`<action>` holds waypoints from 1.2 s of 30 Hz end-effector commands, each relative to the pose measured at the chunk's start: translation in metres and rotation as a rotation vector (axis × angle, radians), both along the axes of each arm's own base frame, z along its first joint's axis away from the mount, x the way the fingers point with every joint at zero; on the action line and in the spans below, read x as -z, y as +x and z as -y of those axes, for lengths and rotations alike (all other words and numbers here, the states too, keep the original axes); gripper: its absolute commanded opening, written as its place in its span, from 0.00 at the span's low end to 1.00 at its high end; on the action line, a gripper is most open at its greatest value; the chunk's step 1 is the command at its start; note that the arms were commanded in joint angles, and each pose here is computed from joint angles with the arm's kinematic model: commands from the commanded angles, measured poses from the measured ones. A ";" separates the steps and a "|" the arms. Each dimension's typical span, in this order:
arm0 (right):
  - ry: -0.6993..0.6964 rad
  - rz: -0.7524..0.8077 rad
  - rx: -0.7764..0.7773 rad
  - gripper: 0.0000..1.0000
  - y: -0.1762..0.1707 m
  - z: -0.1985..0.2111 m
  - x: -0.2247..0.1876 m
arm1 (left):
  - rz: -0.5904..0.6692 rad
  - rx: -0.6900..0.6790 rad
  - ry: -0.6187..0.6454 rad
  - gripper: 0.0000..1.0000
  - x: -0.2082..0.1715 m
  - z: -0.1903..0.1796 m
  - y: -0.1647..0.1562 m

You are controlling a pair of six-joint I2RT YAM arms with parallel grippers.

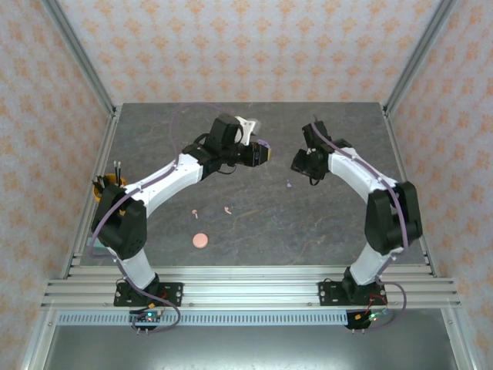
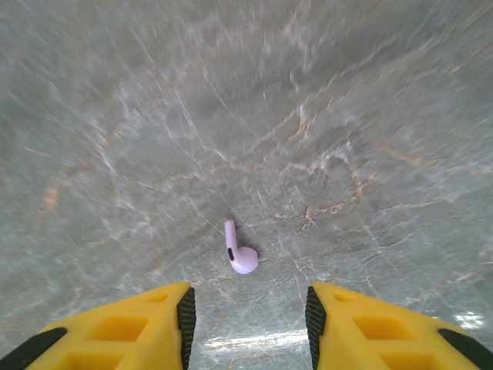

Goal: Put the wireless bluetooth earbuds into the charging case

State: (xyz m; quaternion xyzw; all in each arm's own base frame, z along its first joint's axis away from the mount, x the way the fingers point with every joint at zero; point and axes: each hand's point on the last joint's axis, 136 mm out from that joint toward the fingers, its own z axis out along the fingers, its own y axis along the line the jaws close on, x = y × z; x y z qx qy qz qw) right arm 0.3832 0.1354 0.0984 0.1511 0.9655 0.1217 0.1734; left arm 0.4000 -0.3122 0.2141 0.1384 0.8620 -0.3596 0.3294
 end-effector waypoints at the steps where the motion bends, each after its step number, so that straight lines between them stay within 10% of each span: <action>1: 0.017 -0.041 -0.069 0.44 0.000 -0.020 0.015 | 0.111 -0.066 0.077 0.00 0.000 -0.014 0.015; 16: -0.003 -0.101 -0.119 0.44 0.029 -0.048 0.066 | 0.150 -0.189 0.052 0.00 0.006 -0.025 0.032; 36: 0.055 -0.151 -0.276 0.40 -0.020 -0.081 0.057 | 0.152 -0.209 0.041 0.00 0.005 -0.029 0.030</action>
